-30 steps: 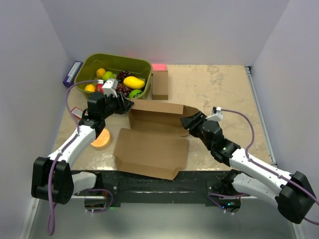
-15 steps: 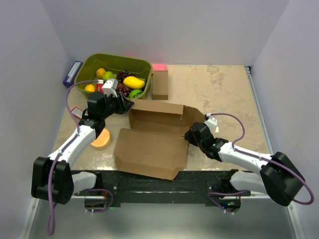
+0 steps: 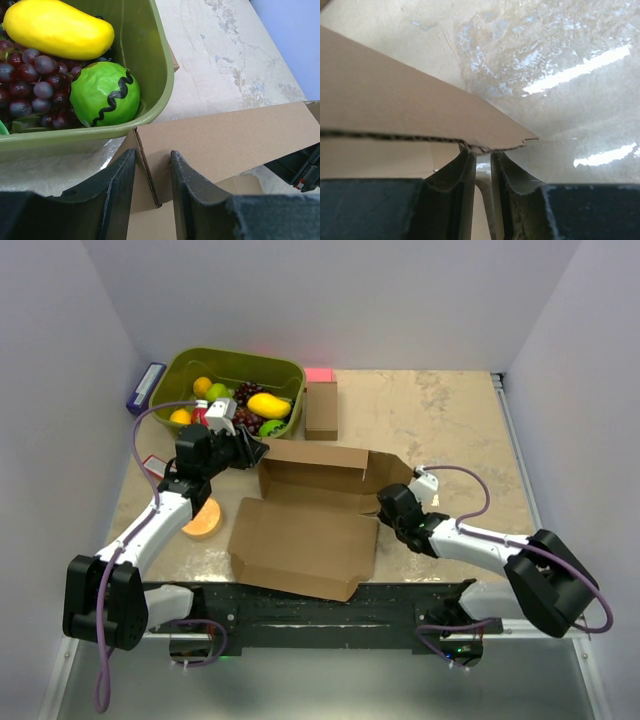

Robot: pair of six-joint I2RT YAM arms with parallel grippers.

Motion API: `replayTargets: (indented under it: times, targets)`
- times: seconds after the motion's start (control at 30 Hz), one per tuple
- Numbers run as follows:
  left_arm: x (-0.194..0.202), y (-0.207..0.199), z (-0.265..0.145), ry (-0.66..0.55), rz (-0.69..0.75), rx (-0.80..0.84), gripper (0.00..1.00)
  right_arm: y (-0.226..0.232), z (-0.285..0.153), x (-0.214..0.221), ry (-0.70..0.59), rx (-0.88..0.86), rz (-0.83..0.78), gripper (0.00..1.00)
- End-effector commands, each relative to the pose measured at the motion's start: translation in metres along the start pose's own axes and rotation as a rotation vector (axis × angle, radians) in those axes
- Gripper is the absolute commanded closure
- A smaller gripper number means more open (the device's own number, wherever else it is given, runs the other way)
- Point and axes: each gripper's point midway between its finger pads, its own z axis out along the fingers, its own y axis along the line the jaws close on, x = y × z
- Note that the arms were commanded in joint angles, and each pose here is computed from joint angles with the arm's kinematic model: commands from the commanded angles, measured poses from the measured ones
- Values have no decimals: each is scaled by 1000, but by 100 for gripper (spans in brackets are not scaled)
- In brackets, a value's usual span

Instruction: Fold the paper box

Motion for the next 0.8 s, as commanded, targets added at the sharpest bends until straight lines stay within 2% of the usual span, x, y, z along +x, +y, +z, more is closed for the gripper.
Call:
replayTargets:
  times: [0.0,0.33,0.77]
  targets:
    - [15,7,0,54,-17,-24,62,26,5,-16,-48,-46,28,80]
    - [15,7,0,52,-18,-20,63,52,5,-17,-42,-152,24,84]
    - [16,5,1,57,-21,-11,64,68,-8,-17,-95,-155,-23,85]
